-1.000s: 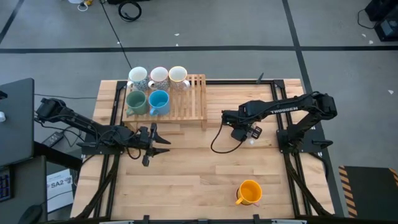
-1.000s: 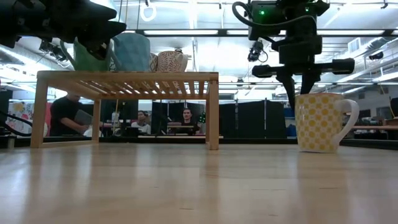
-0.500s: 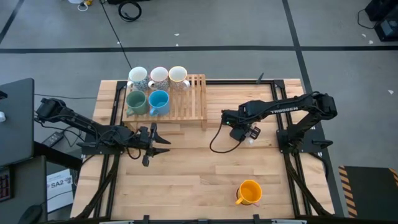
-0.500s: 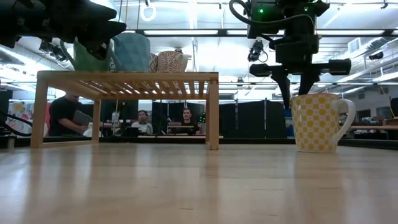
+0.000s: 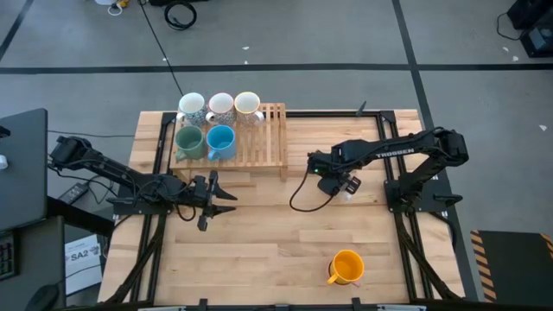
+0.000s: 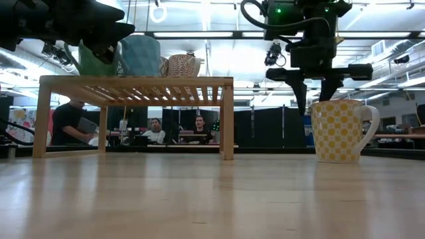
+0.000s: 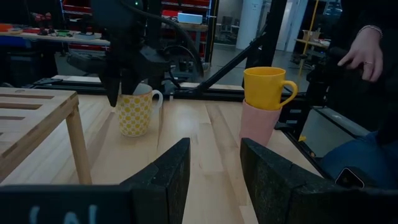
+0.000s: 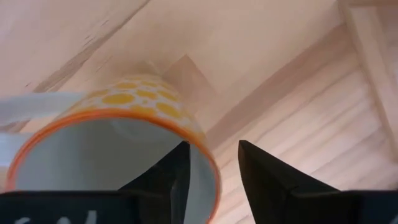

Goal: Place coffee mugs
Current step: Put the white-yellow patterned mug on the shelf

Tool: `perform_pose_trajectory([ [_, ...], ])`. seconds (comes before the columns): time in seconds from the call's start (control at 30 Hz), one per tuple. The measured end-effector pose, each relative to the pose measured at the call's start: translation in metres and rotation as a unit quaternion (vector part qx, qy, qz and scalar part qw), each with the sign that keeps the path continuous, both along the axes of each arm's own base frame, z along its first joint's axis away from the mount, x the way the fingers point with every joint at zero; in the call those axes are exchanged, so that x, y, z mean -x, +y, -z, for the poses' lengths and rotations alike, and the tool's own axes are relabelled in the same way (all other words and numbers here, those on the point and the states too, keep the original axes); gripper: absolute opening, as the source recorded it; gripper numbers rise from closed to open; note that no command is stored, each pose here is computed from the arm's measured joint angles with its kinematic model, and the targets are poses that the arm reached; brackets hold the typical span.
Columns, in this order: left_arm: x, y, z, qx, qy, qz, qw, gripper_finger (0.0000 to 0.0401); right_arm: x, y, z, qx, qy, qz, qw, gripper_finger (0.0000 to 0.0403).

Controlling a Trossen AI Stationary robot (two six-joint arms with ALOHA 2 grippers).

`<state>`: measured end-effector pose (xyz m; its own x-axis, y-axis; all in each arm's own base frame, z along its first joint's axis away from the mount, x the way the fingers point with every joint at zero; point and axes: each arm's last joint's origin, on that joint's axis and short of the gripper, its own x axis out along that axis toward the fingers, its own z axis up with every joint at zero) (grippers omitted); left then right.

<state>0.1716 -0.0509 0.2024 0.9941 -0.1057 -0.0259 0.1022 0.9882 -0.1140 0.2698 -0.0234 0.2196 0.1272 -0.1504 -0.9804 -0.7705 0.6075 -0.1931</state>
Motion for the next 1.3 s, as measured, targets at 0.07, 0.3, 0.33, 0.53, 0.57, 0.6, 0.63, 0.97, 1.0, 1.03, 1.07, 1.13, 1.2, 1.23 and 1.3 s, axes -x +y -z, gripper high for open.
perform_pose_trajectory([
  [0.07,0.0,0.0,0.0,0.0,0.0,0.0,1.0,0.0148,-0.001,0.0,0.0,0.007,-0.007,0.019,1.0,0.014],
  [0.3,0.0,0.0,0.0,0.0,0.0,0.0,1.0,0.0148,0.0,0.002,0.0,0.01,-0.004,0.019,1.0,0.0139],
  [0.33,0.0,0.0,0.0,0.0,0.0,0.0,1.0,0.0148,0.0,0.002,0.0,0.01,-0.004,0.017,1.0,0.0139],
  [0.53,0.0,0.0,0.0,0.0,0.0,0.0,1.0,0.0148,0.003,0.005,-0.004,0.011,-0.004,0.01,1.0,0.0139],
  [0.57,0.0,0.0,0.0,0.0,0.0,0.0,1.0,0.0148,0.004,0.006,-0.006,0.011,-0.007,0.009,1.0,0.0139],
  [0.6,0.0,0.0,0.0,0.0,0.0,0.0,1.0,0.0148,0.005,0.006,-0.008,0.012,-0.012,0.008,1.0,0.0139],
  [0.63,0.0,0.0,0.0,0.0,0.0,0.0,1.0,0.0148,0.006,0.006,-0.011,0.015,-0.016,0.007,1.0,0.0139],
  [0.97,0.0,0.0,0.0,0.0,0.0,0.0,1.0,0.0148,0.031,0.003,-0.05,0.088,-0.101,0.047,0.99,0.0139],
  [1.0,0.0,0.0,0.0,0.0,0.0,0.0,1.0,0.0148,0.035,0.003,-0.056,0.093,-0.116,0.066,0.987,0.0139],
  [1.03,0.0,0.0,0.0,0.0,0.0,0.0,1.0,0.0148,0.039,0.003,-0.061,0.093,-0.134,0.091,0.982,0.0139],
  [1.07,0.0,0.0,0.0,0.0,0.0,0.0,1.0,0.0148,0.043,0.003,-0.065,0.088,-0.153,0.123,0.977,0.0139],
  [1.13,0.0,0.0,0.0,0.0,0.0,0.0,1.0,0.0148,0.052,0.004,-0.075,0.066,-0.195,0.197,0.959,0.0139],
  [1.2,0.0,0.0,0.0,0.0,0.0,0.0,1.0,0.0148,0.061,0.006,-0.084,0.029,-0.24,0.287,0.927,0.0139],
  [1.23,0.0,0.0,0.0,0.0,0.0,0.0,1.0,0.0148,0.065,0.007,-0.088,0.003,-0.261,0.333,0.906,0.0139],
  [1.3,0.0,0.0,0.0,0.0,0.0,0.0,1.0,0.0148,0.076,0.011,-0.096,-0.063,-0.288,0.418,0.859,0.0139],
])
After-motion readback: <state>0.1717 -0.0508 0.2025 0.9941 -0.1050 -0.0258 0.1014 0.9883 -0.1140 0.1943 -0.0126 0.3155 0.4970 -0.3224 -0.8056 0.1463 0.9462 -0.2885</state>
